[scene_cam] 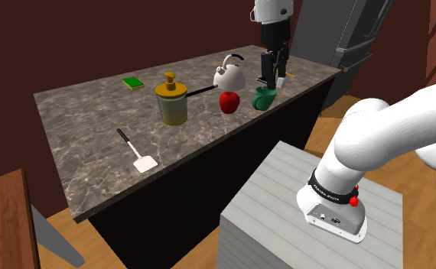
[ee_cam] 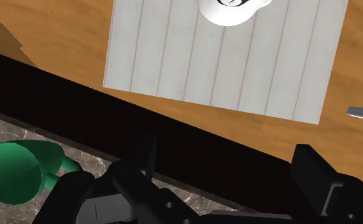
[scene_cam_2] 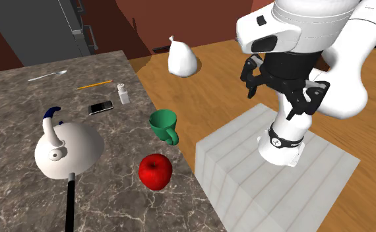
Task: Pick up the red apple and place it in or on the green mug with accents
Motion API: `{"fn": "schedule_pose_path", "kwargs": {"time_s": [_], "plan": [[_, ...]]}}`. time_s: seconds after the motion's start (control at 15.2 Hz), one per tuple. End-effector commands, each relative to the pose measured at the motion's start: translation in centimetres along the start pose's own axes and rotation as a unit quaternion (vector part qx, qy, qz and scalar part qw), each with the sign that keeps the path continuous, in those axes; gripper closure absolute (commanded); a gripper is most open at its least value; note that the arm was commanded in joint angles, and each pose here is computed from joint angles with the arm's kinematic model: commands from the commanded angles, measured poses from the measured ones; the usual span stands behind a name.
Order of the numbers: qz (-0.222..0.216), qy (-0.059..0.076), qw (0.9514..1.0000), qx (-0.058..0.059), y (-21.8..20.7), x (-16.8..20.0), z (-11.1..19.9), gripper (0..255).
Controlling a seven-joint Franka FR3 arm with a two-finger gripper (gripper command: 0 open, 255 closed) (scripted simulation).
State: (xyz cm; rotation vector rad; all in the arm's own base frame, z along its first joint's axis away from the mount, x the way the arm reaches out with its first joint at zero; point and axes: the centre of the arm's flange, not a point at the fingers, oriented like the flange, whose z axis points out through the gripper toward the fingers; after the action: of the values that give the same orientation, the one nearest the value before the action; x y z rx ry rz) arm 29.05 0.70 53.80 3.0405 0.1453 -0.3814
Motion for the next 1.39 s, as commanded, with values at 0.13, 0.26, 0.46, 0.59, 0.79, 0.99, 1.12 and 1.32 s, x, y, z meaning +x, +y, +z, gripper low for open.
{"fn": "schedule_pose_path", "kwargs": {"time_s": [0.13,0.26,0.46,0.59,0.79,0.99,1.12,1.32], "plan": [[-0.004,0.016,0.9999,-0.001,1.4,1.6,0.9,0],[-0.008,0.031,0.9995,-0.002,2.7,3.2,1.8,0],[-0.013,0.054,0.9984,-0.003,4.8,5.6,3.0,0],[-0.017,0.070,0.9974,-0.004,6.1,7.3,3.7,0],[-0.023,0.093,0.9954,-0.006,8.1,9.9,4.7,0],[-0.029,0.116,0.9928,-0.007,10.1,12.5,5.6,0],[-0.032,0.131,0.9908,-0.008,11.4,14.3,6.1,0],[-0.038,0.154,0.9872,-0.009,13.3,17.1,6.8,0]]}}
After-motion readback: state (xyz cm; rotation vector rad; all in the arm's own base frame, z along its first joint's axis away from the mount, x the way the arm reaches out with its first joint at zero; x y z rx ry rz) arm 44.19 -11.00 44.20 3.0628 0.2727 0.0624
